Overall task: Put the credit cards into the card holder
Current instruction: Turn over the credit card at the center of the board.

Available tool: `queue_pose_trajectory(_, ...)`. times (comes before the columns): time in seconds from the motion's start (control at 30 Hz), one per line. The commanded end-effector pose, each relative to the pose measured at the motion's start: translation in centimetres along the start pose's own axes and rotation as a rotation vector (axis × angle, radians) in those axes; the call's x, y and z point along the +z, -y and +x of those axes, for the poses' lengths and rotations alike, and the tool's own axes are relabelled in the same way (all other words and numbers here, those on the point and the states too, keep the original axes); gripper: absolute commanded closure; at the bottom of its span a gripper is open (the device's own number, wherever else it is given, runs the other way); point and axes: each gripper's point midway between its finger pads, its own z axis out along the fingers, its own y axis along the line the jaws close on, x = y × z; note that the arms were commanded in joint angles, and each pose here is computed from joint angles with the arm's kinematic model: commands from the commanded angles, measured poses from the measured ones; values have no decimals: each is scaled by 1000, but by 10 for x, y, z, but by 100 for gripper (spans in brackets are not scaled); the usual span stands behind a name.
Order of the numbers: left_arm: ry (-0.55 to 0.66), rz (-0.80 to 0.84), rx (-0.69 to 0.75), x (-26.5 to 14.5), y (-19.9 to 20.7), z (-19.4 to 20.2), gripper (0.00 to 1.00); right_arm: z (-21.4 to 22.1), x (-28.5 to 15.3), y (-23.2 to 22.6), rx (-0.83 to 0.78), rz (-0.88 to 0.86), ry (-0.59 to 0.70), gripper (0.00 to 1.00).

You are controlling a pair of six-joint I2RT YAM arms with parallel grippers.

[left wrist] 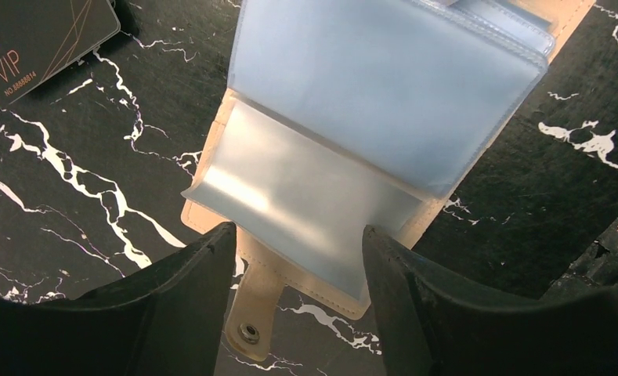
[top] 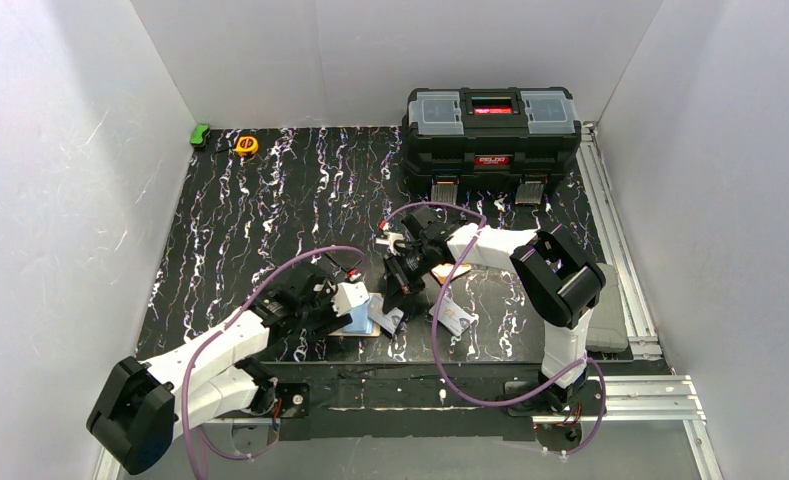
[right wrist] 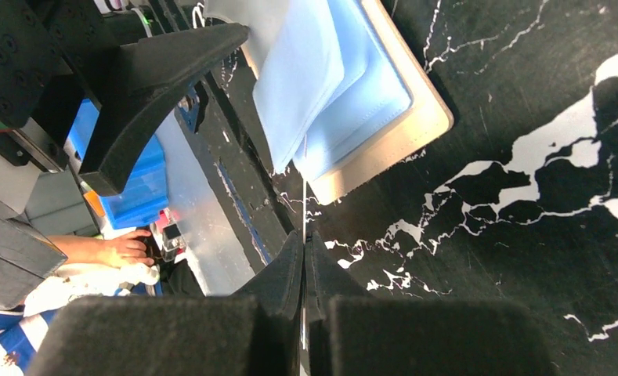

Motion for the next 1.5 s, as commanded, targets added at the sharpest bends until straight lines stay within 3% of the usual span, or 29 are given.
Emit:
queue_pose_trajectory(0.0, 25, 18, 9, -1, 2, -8, 42, -14, -2, -20, -77, -65, 26, 99)
queue_pose_trajectory(0.6, 100, 32, -85, -41, -2, -42, 38, -31, 2, -45, -138, -113, 22, 99)
queue_pose_trajectory(0.97, 96, 45, -101, -37, -1, -44, 38, -29, 8, -38, -123, -89, -1, 99)
queue_pose_trajectory(1.33, 245, -11, -197, -51, -21, -88, 38, -33, 8, -41, -131, -93, -1, 99)
queue_pose_trajectory(1.47, 228, -28, -202, -48, -24, -85, 38, -39, 9, -46, -141, -98, 4, 99)
